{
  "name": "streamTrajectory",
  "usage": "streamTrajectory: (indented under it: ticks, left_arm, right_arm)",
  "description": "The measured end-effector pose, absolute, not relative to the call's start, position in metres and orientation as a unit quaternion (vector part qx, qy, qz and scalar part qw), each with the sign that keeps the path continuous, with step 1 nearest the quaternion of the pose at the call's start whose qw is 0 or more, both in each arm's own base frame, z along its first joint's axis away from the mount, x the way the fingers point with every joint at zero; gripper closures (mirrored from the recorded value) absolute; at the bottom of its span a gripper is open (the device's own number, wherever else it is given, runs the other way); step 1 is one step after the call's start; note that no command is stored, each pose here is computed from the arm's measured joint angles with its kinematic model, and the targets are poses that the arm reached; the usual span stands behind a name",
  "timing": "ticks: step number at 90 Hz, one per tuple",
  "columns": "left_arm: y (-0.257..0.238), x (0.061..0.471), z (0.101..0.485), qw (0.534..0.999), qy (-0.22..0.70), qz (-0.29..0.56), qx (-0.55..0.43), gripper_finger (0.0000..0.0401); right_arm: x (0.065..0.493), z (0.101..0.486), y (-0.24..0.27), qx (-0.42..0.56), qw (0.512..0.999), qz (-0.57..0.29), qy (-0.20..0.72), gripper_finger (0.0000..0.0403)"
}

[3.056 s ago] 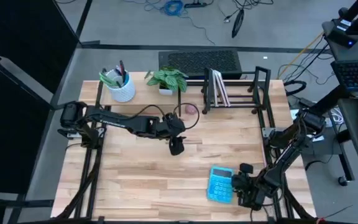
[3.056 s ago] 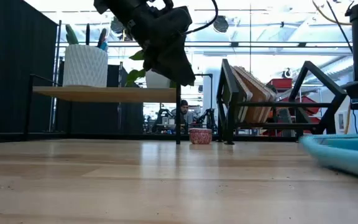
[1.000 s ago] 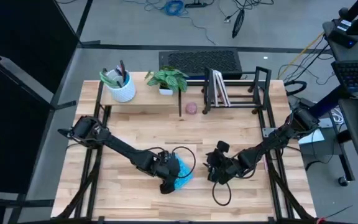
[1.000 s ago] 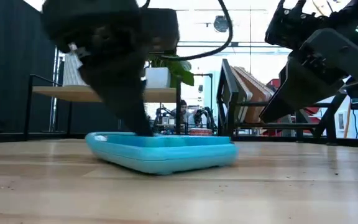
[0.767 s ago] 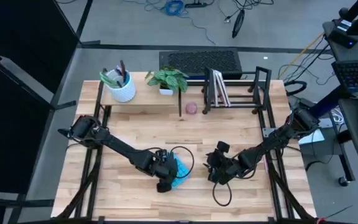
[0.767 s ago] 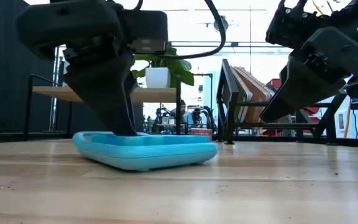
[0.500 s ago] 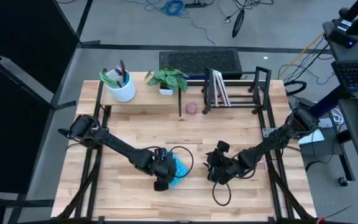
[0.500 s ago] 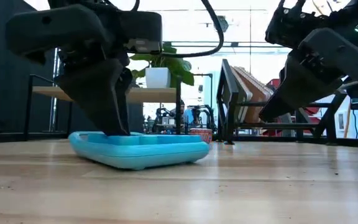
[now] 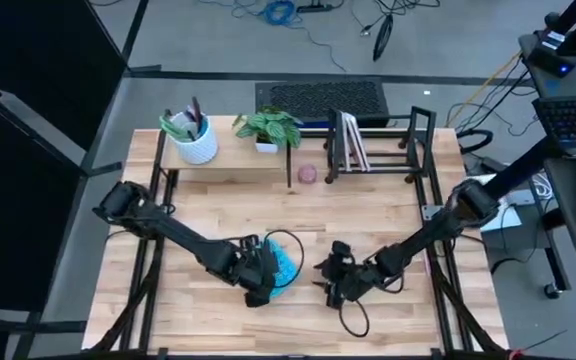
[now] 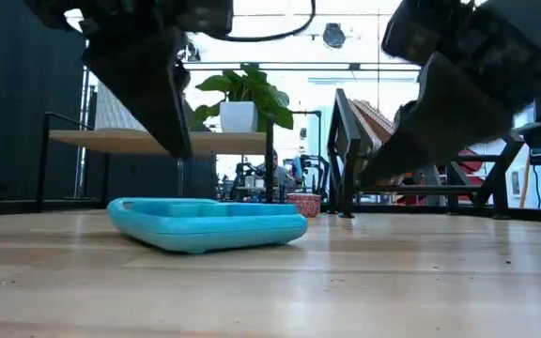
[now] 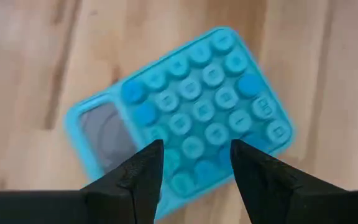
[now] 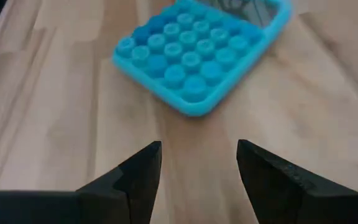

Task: Stock shelves
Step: Put the blue calculator under the shelf

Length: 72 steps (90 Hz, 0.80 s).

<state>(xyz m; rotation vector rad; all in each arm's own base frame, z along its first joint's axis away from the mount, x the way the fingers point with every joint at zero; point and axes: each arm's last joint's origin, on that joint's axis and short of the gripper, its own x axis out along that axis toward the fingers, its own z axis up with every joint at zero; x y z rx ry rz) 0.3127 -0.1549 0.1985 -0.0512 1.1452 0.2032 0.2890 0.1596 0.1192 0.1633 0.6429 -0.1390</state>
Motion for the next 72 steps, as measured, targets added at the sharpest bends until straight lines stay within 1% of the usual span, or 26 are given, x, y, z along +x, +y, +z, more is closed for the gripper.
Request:
streamTrajectory:
  ticks: [8,18,34,53,62,72]
  left_arm:
    - [-0.159,0.305,0.197,0.827,0.550,0.112,-0.018,0.0227]
    - [-0.163,0.299,0.199,0.825,0.552,0.123,-0.014,0.0228]
    - [-0.172,0.291,0.199,0.820,0.559,0.125,-0.014,0.0228]
    - [-0.180,0.282,0.199,0.812,0.568,0.133,-0.015,0.0228]
    - [-0.185,0.278,0.199,0.813,0.567,0.132,-0.019,0.0228]
    - [-0.192,0.274,0.199,0.814,0.564,0.135,-0.031,0.0228]
  right_arm:
    - [0.297,0.105,0.158,0.098,0.945,-0.075,0.303,0.0223]
    - [0.308,0.094,0.155,0.117,0.942,-0.090,0.301,0.0249]
    - [0.331,0.086,0.162,0.117,0.942,-0.069,0.307,0.0308]
    - [0.350,0.092,0.156,0.091,0.948,-0.050,0.301,0.0371]
    - [0.362,0.098,0.144,0.102,0.950,-0.066,0.287,0.0388]
    - [0.372,0.103,0.131,0.108,0.954,-0.084,0.268,0.0398]
